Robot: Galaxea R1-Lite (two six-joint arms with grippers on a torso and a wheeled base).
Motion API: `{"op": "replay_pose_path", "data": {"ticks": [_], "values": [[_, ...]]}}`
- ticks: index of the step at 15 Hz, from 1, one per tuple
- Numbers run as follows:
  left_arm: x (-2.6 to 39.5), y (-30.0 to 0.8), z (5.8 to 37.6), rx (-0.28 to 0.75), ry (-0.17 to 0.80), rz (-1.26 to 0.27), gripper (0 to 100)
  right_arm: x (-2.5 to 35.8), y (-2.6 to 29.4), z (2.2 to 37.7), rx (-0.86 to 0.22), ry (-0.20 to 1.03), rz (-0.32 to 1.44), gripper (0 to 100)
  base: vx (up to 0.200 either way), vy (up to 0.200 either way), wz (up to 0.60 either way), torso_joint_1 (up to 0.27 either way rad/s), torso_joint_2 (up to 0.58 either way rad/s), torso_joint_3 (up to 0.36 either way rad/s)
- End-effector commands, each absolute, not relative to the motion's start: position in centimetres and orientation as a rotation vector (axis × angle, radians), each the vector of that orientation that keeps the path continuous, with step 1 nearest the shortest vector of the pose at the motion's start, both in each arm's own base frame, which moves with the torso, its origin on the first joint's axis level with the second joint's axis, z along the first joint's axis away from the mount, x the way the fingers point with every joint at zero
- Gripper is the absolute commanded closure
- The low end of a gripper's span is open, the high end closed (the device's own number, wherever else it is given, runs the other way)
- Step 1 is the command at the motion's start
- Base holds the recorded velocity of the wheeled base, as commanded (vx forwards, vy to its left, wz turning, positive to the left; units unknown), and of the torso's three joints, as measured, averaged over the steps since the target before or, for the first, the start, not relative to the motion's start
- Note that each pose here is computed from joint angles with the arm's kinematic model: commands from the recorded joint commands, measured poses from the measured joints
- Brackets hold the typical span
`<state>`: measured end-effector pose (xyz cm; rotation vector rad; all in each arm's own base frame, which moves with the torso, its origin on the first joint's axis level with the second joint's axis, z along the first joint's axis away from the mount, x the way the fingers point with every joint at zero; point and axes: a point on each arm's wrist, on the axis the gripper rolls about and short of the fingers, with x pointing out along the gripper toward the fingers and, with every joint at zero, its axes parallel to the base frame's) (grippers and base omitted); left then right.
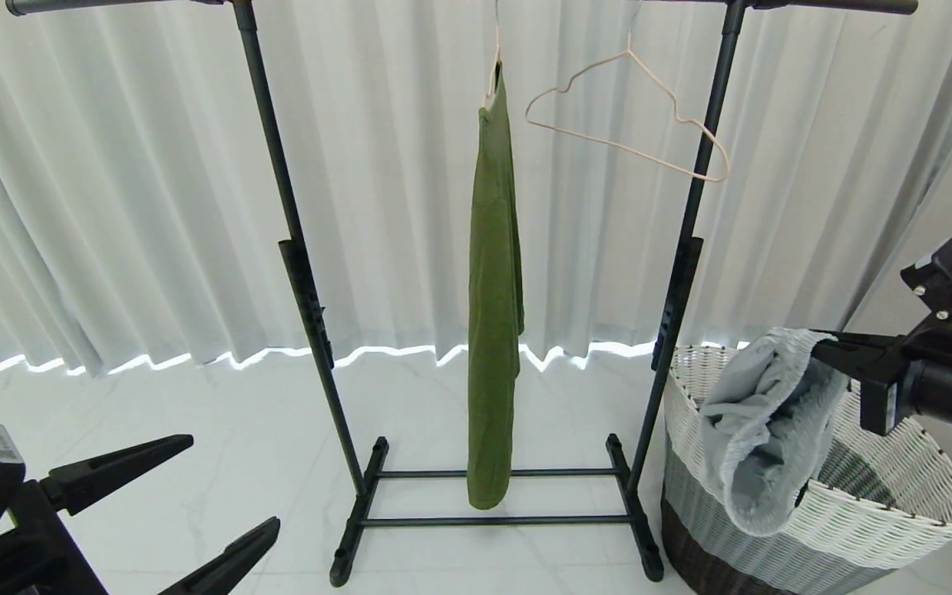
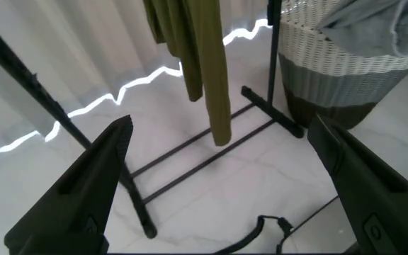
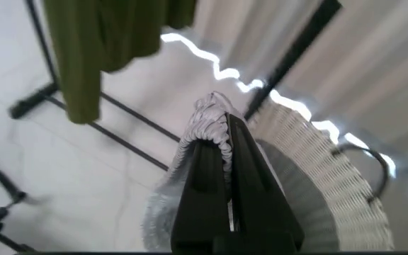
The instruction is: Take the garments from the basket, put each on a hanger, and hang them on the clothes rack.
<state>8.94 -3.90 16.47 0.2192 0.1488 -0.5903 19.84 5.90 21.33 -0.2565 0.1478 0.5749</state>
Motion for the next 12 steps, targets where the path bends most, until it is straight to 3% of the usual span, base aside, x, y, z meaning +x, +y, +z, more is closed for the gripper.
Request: {"op": "replay_pose_path", "data": {"ticks": [1, 4, 6, 9, 12], "values": [[8.9, -4.0, 16.6, 0.198, 0.147, -0.597, 0, 19.8, 7.0, 21.8, -0.227, 0.133, 0.655, 100, 0.000, 0.000, 0.00, 0.000, 0.00, 0.000], [8.9, -4.2, 16.8, 0.105, 0.173, -0.611, 0, 20.0, 8.0, 22.9, -0.207, 0.094, 0.726, 100, 0.000, 0.000, 0.00, 0.000, 0.00, 0.000], [9.5, -5.7, 17.5, 0.051, 0.199, -0.730, 0, 20.6, 8.6, 24.0, -0.205, 0.056, 0.770, 100, 0.000, 0.000, 0.00, 0.000, 0.00, 0.000], [13.6, -8.5, 19.9, 0.047, 0.225, -0.756, 0, 20.4, 8.9, 24.4, -0.203, 0.036, 0.805, 100, 0.000, 0.000, 0.00, 0.000, 0.00, 0.000], [16.1, -14.1, 20.2, 0.088, 0.277, -0.889, 0, 19.2, 9.2, 24.9, -0.174, 0.016, 0.860, 100, 0.000, 0.000, 0.00, 0.000, 0.00, 0.000]]}}
